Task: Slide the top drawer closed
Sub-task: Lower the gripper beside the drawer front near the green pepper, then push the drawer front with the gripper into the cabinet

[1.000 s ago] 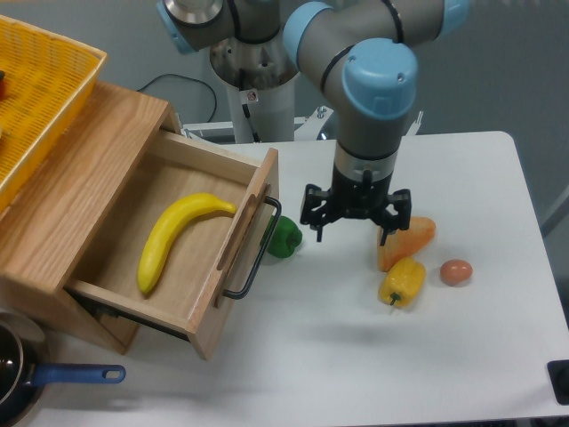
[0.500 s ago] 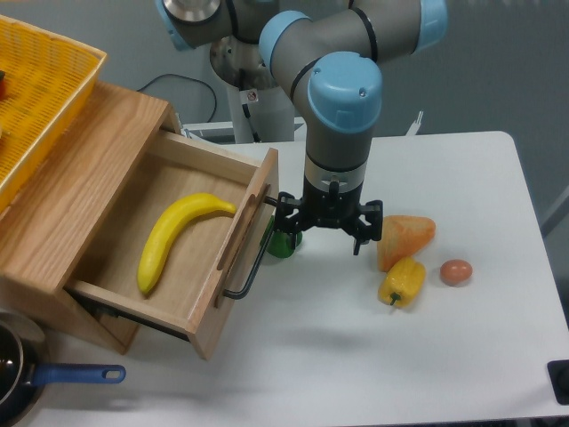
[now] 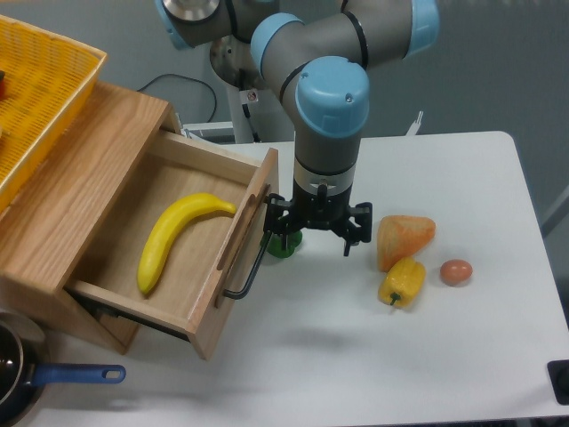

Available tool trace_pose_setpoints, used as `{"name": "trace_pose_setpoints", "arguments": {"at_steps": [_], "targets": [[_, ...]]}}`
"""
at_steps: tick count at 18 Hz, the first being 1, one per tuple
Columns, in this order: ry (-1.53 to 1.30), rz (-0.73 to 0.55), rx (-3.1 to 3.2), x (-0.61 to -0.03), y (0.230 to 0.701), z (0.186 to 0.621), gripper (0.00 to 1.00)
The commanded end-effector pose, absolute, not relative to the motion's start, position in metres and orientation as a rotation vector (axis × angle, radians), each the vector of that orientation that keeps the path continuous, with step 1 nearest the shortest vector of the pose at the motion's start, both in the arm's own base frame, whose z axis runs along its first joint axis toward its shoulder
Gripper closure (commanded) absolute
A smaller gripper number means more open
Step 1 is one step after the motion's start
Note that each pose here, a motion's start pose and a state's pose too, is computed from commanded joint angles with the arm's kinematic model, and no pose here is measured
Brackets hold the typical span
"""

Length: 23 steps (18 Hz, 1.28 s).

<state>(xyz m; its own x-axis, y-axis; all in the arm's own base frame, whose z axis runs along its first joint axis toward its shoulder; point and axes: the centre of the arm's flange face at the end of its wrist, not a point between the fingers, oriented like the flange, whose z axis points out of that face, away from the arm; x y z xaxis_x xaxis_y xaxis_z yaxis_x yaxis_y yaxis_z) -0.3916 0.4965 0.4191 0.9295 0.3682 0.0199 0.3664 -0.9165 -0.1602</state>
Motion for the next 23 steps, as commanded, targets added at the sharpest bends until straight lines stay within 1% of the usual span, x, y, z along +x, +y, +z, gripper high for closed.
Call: {"name": "trace_pose_setpoints", "arguments": {"at_steps": [23], "targets": [[-0.514,0.002,-2.944,-0.369,0.511,0.419,0.0]]}}
